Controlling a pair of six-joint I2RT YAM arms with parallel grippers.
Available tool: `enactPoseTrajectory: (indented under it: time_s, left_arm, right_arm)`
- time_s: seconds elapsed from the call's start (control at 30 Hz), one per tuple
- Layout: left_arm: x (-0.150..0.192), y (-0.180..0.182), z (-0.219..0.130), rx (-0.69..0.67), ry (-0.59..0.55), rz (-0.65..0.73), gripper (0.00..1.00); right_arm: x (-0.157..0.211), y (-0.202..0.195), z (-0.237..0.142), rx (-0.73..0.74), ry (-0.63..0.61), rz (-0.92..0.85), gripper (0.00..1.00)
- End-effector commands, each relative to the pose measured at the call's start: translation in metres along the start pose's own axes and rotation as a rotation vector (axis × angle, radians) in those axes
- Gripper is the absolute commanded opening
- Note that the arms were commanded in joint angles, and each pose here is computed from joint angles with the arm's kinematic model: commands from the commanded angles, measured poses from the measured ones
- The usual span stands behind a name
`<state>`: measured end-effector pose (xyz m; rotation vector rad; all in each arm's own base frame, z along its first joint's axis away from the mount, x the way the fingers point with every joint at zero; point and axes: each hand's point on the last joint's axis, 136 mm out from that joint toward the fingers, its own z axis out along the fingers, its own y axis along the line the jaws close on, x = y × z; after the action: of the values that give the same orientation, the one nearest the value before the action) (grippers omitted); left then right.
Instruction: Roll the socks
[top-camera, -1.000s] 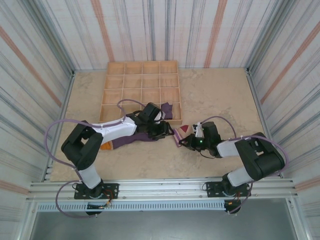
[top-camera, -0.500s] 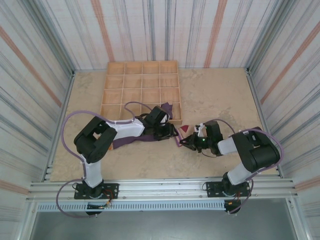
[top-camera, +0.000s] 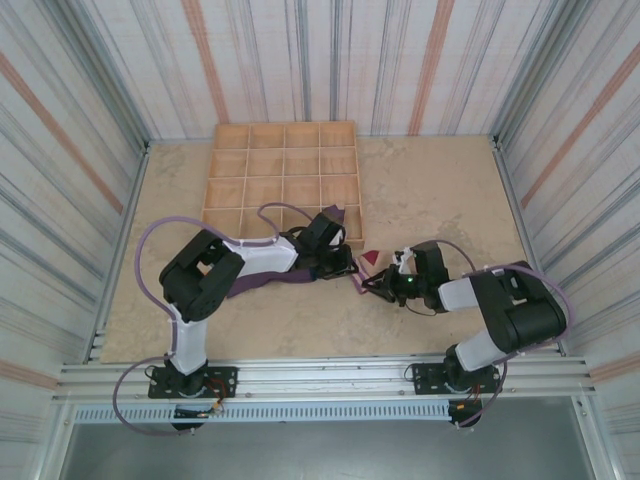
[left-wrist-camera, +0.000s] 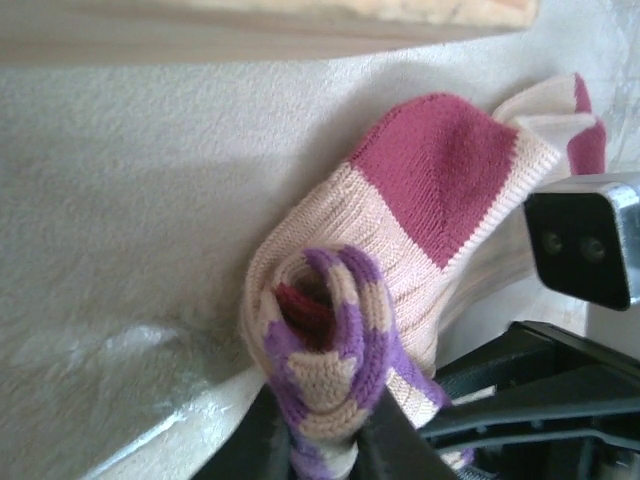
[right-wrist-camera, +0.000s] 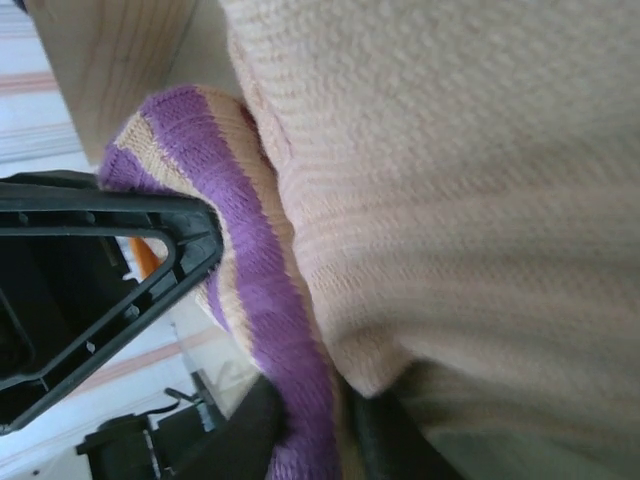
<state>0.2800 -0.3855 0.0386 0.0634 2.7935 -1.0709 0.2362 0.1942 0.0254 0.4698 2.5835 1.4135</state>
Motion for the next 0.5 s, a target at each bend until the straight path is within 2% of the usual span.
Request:
enactPoseTrajectory:
  time_s: [0.0, 0.1, 0.2, 0.47]
  left_arm:
    - [0.001, 0.02, -0.008, -0.097, 0.015, -0.024, 0.08]
    - [0.0, 0.022, -0.019, -0.104, 0.024, -0.033, 0.03]
    - [0.0, 0.024, -0.03, -0.119, 0.028, -0.052, 0.02]
    - [0.011, 0.024, -0.044, -0.141, 0.064, -0.096, 0.02]
  right_arm:
    - [0.008, -0.019, -0.014, 0.179, -0.016, -0.031, 0.31]
    - [0.007, 0.004, -0.025, 0.21, -0.051, -0.151, 0.43]
    - [0.007, 0.025, -0.035, 0.263, -0.094, -0.289, 0.53]
    - [0.019, 0.073, -0.04, 0.52, -0.247, -0.856, 0.61]
